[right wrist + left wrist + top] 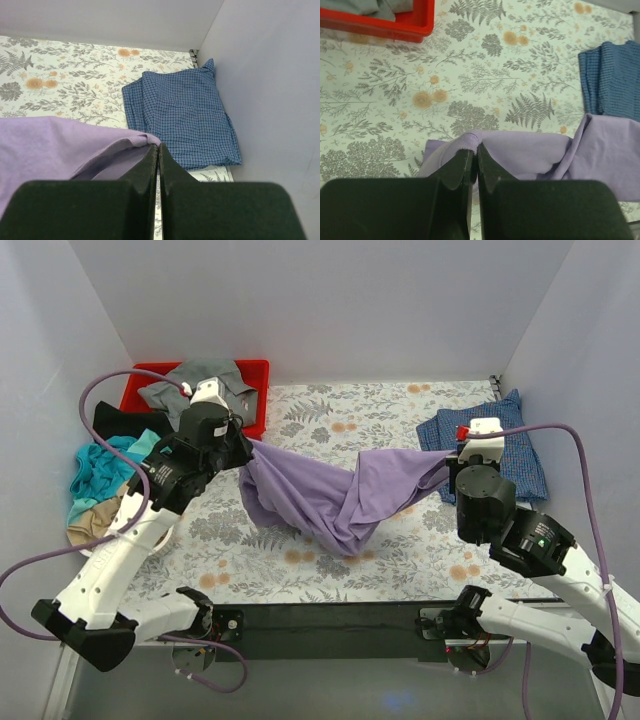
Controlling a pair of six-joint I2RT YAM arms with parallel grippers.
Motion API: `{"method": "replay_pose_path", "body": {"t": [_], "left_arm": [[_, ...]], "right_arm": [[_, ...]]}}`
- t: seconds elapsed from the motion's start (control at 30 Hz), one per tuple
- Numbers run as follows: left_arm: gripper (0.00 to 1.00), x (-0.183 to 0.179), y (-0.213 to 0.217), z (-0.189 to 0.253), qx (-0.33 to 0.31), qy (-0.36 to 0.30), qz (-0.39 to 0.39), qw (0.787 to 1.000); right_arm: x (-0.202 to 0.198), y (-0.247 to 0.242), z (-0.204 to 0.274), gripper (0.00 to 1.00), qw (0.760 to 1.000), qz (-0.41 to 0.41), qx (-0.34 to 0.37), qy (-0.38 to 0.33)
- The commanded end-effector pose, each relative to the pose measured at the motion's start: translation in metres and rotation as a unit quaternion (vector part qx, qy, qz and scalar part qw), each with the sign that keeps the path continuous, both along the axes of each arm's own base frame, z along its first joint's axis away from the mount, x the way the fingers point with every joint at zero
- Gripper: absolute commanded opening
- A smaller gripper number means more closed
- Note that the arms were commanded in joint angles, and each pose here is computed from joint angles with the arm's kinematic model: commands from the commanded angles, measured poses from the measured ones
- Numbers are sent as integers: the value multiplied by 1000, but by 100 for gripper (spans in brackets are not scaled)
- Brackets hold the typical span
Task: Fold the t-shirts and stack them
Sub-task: Flatten the tshirt out
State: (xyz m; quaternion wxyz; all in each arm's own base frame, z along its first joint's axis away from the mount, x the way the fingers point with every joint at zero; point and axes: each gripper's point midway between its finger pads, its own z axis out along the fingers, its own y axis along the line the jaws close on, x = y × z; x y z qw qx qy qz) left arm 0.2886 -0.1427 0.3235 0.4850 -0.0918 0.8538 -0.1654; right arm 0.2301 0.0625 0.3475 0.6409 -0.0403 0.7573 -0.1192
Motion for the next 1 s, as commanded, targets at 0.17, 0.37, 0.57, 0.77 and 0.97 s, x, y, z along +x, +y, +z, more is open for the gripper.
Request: {"method": "replay_pose_path", "body": {"t": [0.17, 0.37, 0.57, 0.77, 0.97], "left_arm": [[0, 21, -1, -41, 35, 34, 25, 998], [0, 36, -39, 38, -14, -38, -61, 997], [0, 38, -63, 132, -58, -129, -125, 982], [0, 37, -81, 165, -71, -167, -178, 967], [0, 47, -121, 169, -101, -163, -255, 948]], "right_arm": [[2, -10, -19, 1, 999, -45, -21, 5], [3, -3, -26, 1, 1000, -9, -22, 20], [9, 28, -85, 1, 993, 43, -37, 107], [-1, 73, -143, 1, 966, 141, -32, 215], [-44, 155, -195, 1, 881, 342, 8, 326]]}}
